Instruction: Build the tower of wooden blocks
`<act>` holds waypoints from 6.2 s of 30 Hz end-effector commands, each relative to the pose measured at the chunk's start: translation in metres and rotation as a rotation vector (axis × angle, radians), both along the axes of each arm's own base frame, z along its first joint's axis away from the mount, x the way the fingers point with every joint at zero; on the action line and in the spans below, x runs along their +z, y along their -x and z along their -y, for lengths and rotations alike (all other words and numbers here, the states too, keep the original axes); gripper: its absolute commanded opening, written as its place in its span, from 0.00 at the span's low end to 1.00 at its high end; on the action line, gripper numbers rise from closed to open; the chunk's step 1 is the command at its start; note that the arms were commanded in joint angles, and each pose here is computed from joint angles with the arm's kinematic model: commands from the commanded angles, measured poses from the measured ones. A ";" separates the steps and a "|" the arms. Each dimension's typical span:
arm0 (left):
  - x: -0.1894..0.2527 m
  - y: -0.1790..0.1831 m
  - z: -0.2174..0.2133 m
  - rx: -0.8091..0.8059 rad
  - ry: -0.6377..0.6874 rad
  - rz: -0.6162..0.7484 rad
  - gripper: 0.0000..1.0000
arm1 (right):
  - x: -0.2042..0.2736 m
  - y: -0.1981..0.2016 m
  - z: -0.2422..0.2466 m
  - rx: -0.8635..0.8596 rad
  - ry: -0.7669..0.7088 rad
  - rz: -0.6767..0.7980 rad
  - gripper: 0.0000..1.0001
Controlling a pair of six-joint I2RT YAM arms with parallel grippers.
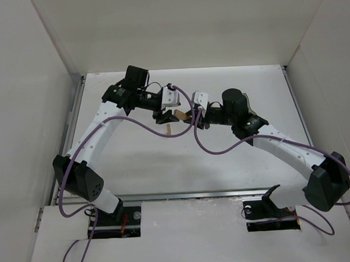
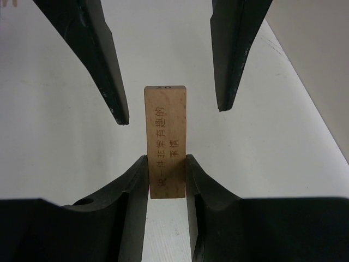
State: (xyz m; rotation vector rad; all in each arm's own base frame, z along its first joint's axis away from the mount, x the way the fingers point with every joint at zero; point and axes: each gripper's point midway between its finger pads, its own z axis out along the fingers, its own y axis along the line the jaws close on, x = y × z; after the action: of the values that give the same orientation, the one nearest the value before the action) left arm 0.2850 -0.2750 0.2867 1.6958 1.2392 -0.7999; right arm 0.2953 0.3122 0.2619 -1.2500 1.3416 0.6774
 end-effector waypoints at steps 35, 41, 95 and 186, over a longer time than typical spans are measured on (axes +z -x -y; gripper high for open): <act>-0.055 -0.062 -0.010 0.430 -0.187 -0.089 0.00 | 0.005 -0.018 0.080 -0.402 -0.018 0.106 0.94; -0.073 -0.066 0.006 0.479 -0.294 -0.032 0.00 | 0.009 -0.012 0.129 -0.562 0.006 0.146 0.95; -0.209 -0.047 0.022 0.365 -0.711 -0.101 0.09 | 0.056 0.009 0.158 -0.553 0.082 0.314 0.96; -0.122 -0.079 -0.060 0.400 -0.443 -0.080 0.85 | 0.051 -0.022 0.137 -0.551 0.055 0.237 0.97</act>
State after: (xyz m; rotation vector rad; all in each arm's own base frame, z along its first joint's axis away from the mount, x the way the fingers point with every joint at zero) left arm 0.3829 -0.2229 0.1952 1.5229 1.8297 -0.3110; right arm 0.3114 0.1704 0.2746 -0.9606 1.5099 0.0956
